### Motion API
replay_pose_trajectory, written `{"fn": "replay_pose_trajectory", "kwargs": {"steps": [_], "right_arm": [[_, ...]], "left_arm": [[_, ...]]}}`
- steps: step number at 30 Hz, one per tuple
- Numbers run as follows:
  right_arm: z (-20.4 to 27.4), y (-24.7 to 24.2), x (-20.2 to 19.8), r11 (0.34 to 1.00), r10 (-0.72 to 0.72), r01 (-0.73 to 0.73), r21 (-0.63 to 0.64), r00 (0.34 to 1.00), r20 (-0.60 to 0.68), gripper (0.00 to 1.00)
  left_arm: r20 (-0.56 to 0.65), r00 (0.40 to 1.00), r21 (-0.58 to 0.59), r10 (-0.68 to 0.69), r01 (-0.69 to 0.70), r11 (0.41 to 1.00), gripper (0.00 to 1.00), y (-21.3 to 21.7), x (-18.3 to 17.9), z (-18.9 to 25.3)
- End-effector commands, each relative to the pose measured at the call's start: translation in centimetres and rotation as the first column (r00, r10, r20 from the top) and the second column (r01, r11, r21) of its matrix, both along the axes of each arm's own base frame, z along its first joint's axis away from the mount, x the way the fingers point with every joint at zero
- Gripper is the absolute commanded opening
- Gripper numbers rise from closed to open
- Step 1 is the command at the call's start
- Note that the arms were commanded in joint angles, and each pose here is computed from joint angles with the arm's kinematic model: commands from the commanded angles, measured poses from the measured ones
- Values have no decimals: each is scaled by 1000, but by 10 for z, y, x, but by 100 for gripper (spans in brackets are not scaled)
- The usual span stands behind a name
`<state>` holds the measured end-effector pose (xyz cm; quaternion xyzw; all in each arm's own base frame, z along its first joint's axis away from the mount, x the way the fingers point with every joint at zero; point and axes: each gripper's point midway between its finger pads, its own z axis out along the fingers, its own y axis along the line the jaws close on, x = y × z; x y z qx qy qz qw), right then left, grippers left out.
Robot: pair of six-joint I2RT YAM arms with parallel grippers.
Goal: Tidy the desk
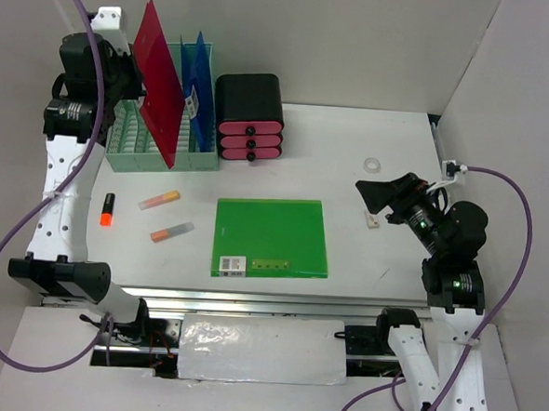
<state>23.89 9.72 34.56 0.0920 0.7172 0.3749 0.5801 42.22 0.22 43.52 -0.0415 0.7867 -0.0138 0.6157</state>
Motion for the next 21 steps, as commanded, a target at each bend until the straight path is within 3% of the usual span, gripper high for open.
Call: {"fn": "replay_pose_trajectory", "kwargs": {"steps": [1,7,21], "right_arm": [[28,1,0,1000,5,-6,4,996,87,100],[28,0,5,1000,-2,2,3,997,81,100],[19,-1,18,1000,0,1,-12,998,70,100]], "left_arm": [[123,992,16,16,-18,1000,0,12,21,32],[120,993,-8,0,1,1000,0,14,52,21],[199,980,-25,-27,32,999,0,15,87,9]]}}
